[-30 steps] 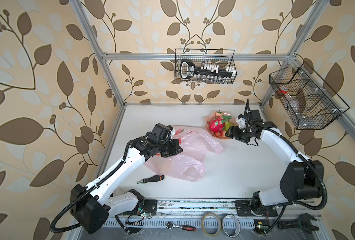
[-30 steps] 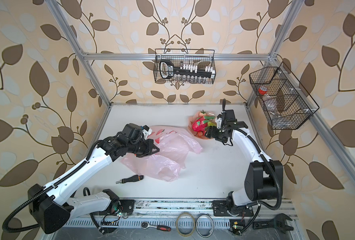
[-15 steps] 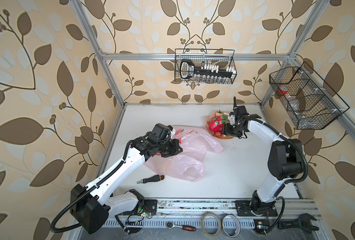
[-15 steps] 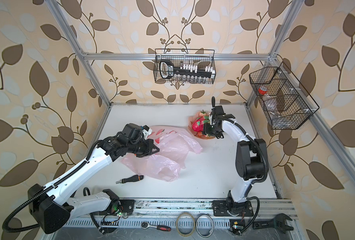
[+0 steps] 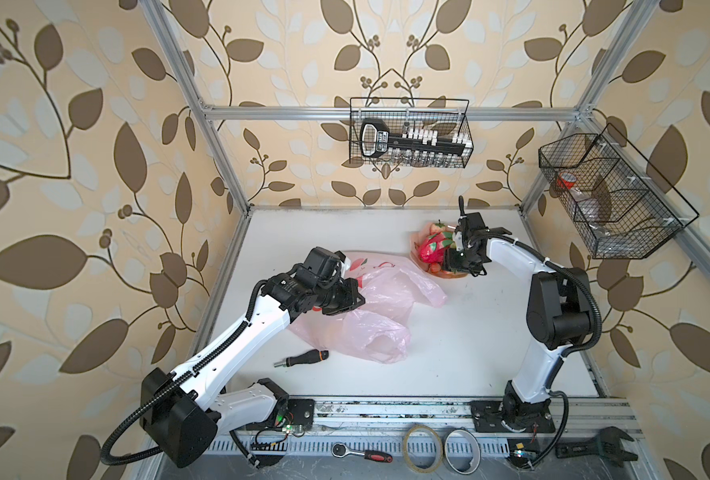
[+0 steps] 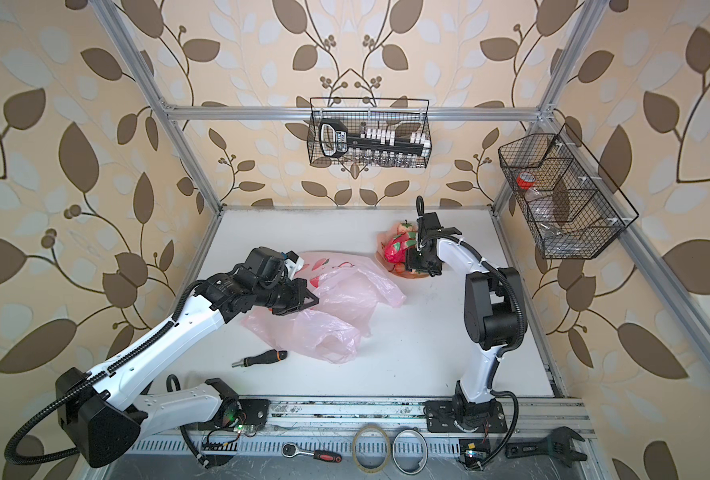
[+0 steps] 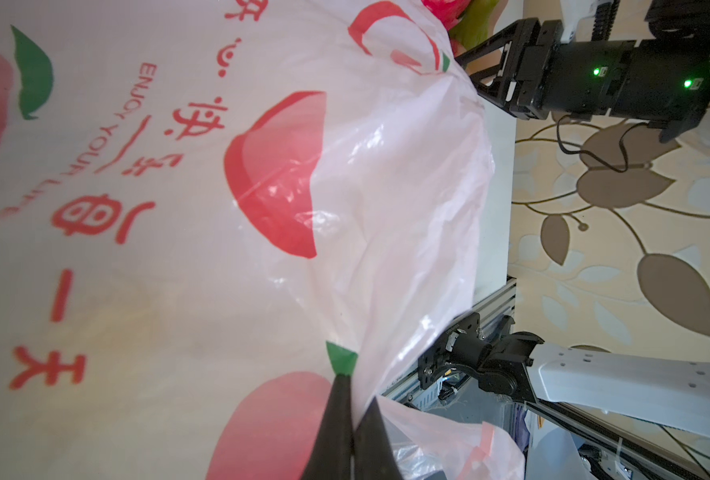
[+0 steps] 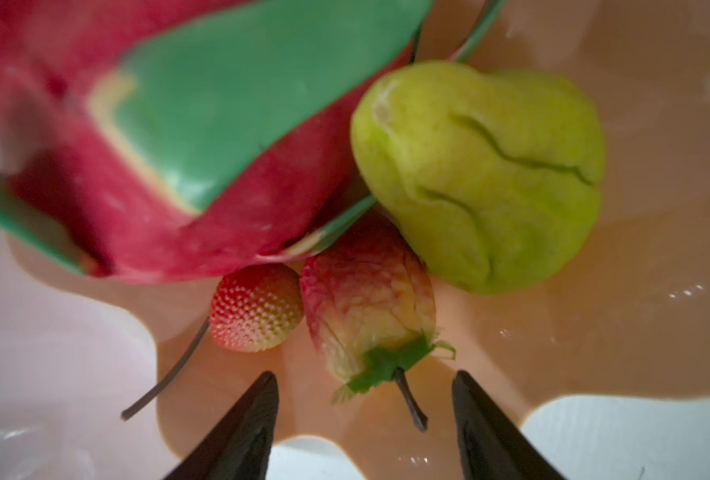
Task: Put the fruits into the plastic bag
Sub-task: 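Lower the right gripper onto the red-yellow mango on the plate and grasp it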
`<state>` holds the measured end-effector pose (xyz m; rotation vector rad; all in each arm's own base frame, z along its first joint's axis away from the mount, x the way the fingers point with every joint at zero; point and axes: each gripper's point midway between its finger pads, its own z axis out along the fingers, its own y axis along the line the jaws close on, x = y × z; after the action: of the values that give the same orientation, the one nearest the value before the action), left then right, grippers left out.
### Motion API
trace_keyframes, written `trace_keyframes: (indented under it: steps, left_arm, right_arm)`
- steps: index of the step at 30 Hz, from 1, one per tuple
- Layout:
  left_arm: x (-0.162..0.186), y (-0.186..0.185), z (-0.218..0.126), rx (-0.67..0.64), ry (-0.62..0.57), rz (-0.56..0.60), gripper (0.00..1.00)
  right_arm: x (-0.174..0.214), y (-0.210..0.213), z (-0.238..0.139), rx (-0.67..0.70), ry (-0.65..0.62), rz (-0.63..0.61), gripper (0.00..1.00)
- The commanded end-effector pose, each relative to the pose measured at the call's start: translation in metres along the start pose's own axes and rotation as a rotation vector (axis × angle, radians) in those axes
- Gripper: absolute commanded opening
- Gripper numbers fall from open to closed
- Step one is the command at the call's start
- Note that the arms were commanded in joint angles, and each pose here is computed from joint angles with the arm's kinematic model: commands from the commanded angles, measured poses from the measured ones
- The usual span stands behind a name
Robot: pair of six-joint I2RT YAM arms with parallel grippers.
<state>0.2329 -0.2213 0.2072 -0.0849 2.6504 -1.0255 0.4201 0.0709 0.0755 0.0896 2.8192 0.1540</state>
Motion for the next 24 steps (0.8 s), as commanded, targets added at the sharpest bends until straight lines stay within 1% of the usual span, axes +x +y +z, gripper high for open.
trace_keyframes:
  steps: [1,7,15,24]
  left_arm:
    - [0.001,-0.007,-0.007,0.025,-0.003,0.017,0.0]
    - [0.002,-0.007,-0.008,0.025,-0.001,0.018,0.0]
    - [0.002,-0.009,-0.008,0.032,0.005,0.021,0.0]
    - [0.002,-0.009,-0.009,0.033,0.003,0.022,0.0]
  right_arm:
    - [-0.01,-0.002,0.003,0.032,-0.021,-0.023,0.67]
    - [-0.01,-0.001,0.013,0.038,-0.01,-0.02,0.65]
    - [-0.012,0.003,0.022,0.047,-0.002,-0.026,0.59]
    - [-0.013,0.004,0.022,0.055,-0.005,-0.034,0.46]
